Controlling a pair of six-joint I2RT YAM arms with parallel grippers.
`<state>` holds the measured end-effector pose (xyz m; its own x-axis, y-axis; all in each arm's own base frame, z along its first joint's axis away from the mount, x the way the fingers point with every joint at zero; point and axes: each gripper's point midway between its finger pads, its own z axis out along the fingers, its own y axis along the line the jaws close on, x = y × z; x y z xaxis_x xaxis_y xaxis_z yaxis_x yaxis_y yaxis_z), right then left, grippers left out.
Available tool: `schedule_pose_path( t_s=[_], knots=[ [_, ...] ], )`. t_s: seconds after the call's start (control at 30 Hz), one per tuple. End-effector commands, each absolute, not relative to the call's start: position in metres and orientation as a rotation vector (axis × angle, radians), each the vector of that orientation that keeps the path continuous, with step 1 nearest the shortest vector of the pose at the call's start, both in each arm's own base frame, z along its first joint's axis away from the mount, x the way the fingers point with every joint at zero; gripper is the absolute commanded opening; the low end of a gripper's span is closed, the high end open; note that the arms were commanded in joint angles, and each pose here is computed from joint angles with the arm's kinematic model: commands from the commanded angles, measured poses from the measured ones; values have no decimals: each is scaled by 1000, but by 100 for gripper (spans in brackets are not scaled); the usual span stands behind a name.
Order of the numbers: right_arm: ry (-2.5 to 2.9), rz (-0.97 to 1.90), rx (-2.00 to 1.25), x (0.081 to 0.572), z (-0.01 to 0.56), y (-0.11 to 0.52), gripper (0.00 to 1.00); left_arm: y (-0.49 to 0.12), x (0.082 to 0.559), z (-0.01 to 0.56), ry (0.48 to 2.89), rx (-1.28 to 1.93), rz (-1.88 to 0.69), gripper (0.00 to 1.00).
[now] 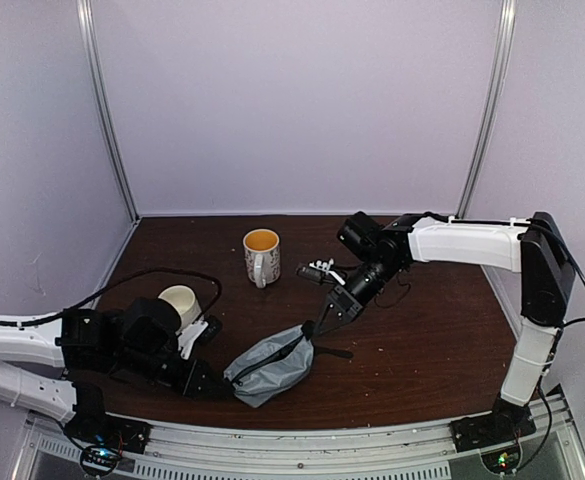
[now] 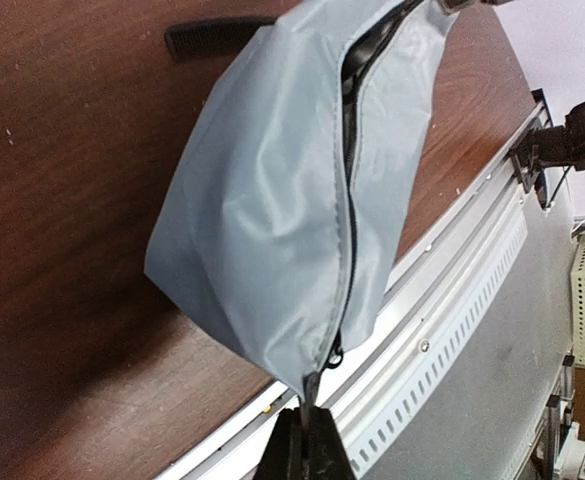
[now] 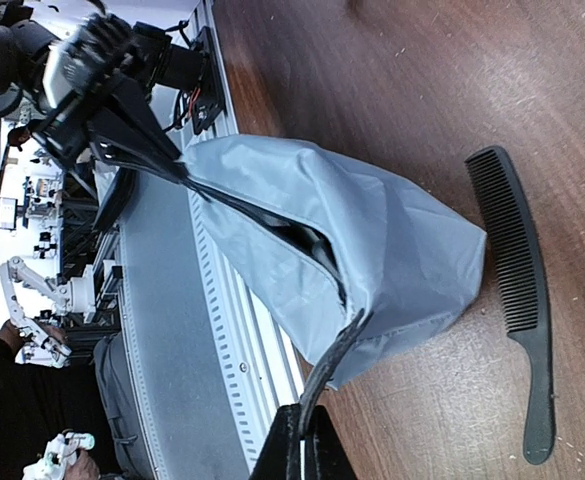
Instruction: Sort the hair-cutting tools
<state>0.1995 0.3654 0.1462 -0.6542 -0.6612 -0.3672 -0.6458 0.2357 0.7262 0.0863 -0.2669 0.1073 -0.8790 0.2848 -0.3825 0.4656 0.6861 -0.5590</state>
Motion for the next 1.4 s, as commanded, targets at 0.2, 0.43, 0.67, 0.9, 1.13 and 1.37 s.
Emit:
schedule_pose_path(
  t_s=[0.2, 0.43, 0.67, 0.9, 1.13, 1.37],
  knots=[
    [-2619, -1466, 1288, 228, 166, 348, 0, -233, 104, 119, 2510, 461, -949, 0],
    [-2487, -1444, 1331, 193, 158, 366, 0, -247, 112, 122, 2531, 589, -867, 0],
    [-2621, -1237, 1448, 225, 144, 347, 26, -213, 122, 114, 2609, 505, -733, 0],
    [-2764, -657, 1588, 262, 82, 293, 37, -197, 136, 117, 2567, 443, -667, 42],
    [-2685, -269, 1979, 259, 58, 291, 36, -190, 156, 156, 2415, 476, -575, 68],
    [-2568, -209, 2076, 239, 37, 306, 36, -192, 190, 198, 2264, 458, -439, 73]
  ],
)
